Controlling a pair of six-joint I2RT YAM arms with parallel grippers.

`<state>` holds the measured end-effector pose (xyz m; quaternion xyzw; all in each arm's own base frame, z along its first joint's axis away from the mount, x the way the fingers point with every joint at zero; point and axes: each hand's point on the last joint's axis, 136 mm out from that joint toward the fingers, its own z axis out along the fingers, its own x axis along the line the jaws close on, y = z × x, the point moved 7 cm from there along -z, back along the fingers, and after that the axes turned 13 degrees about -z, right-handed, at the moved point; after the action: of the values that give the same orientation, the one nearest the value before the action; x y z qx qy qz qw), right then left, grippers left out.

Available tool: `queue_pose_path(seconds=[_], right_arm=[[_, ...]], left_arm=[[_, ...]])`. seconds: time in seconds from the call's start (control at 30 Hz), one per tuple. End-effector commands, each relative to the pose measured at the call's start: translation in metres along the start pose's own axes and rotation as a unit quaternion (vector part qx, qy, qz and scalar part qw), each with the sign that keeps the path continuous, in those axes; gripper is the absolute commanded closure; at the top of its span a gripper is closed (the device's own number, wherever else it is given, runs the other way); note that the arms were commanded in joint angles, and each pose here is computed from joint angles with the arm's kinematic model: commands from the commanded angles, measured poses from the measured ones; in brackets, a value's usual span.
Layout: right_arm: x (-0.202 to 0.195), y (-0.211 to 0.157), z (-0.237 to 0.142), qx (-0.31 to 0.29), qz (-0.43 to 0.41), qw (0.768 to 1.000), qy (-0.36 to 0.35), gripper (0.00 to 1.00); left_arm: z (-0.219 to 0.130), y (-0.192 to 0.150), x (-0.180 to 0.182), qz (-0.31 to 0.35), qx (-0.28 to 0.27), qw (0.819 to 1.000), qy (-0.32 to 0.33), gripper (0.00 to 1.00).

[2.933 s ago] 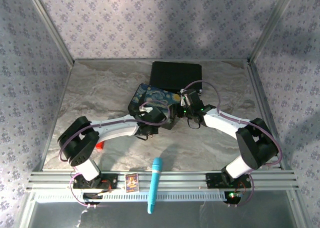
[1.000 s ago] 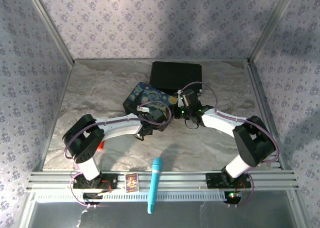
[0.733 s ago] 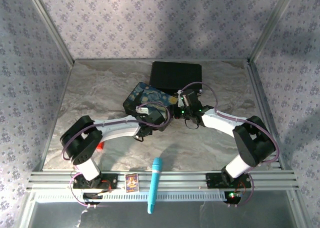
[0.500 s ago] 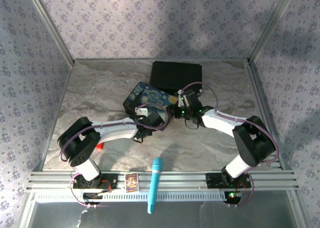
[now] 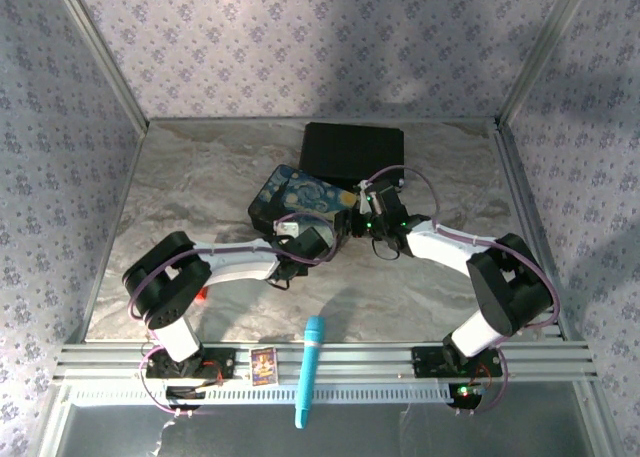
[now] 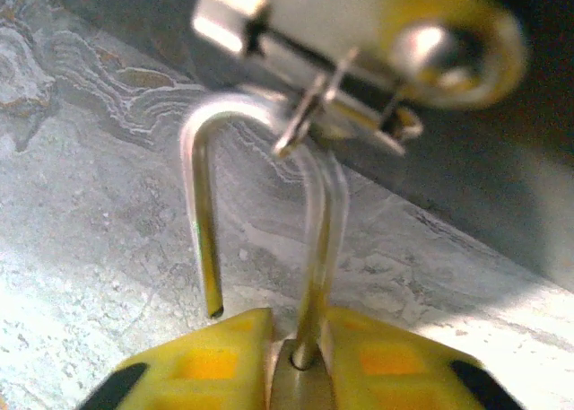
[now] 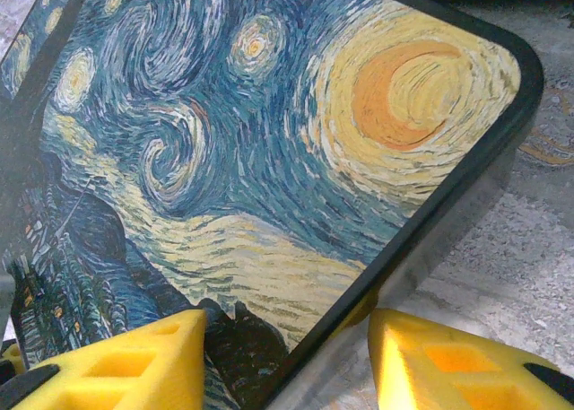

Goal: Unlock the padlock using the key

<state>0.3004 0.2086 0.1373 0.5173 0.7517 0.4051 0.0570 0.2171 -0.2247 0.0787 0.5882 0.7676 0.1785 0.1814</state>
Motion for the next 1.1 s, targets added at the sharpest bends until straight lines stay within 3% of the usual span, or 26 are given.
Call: queue_pose_path(seconds=[0.0, 0.07, 0.27, 0.47, 0.6, 0.77, 0.87, 1.07], right_arm=[[-0.041, -0.072, 0.002, 0.15, 0.026, 0.983, -0.105, 0.51], [-0.04, -0.071, 0.002, 0.148, 0.026, 0.983, -0.103, 0.51], [-0.039, -0.068, -0.001, 0.142, 0.026, 0.984, -0.1, 0.51], [-0.04, -0.062, -0.002, 0.14, 0.025, 0.985, -0.098, 0.51], [-0.038, -0.062, 0.0, 0.141, 0.026, 0.985, -0.093, 0.51], [-0.037, -0.062, 0.0, 0.142, 0.026, 0.985, -0.094, 0.51], [-0.037, -0.06, -0.001, 0.141, 0.023, 0.985, -0.096, 0.51], [-0.037, -0.058, -0.002, 0.142, 0.021, 0.985, -0.098, 0.51]], left_arm=[[0.012, -0.031, 0.041, 0.053, 0.08, 0.991, 0.092, 0.95], [0.008, -0.027, 0.041, 0.056, 0.076, 0.992, 0.089, 1.0], [0.003, -0.027, 0.04, 0.043, 0.114, 0.992, 0.024, 1.0], [0.0, -0.041, 0.022, 0.0, 0.211, 0.965, -0.156, 0.99], [0.0, -0.041, 0.03, 0.01, 0.222, 0.965, -0.14, 0.94], [0.013, -0.044, 0.047, 0.026, 0.217, 0.974, -0.053, 0.9], [0.015, -0.044, 0.056, 0.028, 0.206, 0.978, -0.017, 0.77], [0.013, -0.04, 0.065, 0.028, 0.186, 0.982, 0.01, 0.68]])
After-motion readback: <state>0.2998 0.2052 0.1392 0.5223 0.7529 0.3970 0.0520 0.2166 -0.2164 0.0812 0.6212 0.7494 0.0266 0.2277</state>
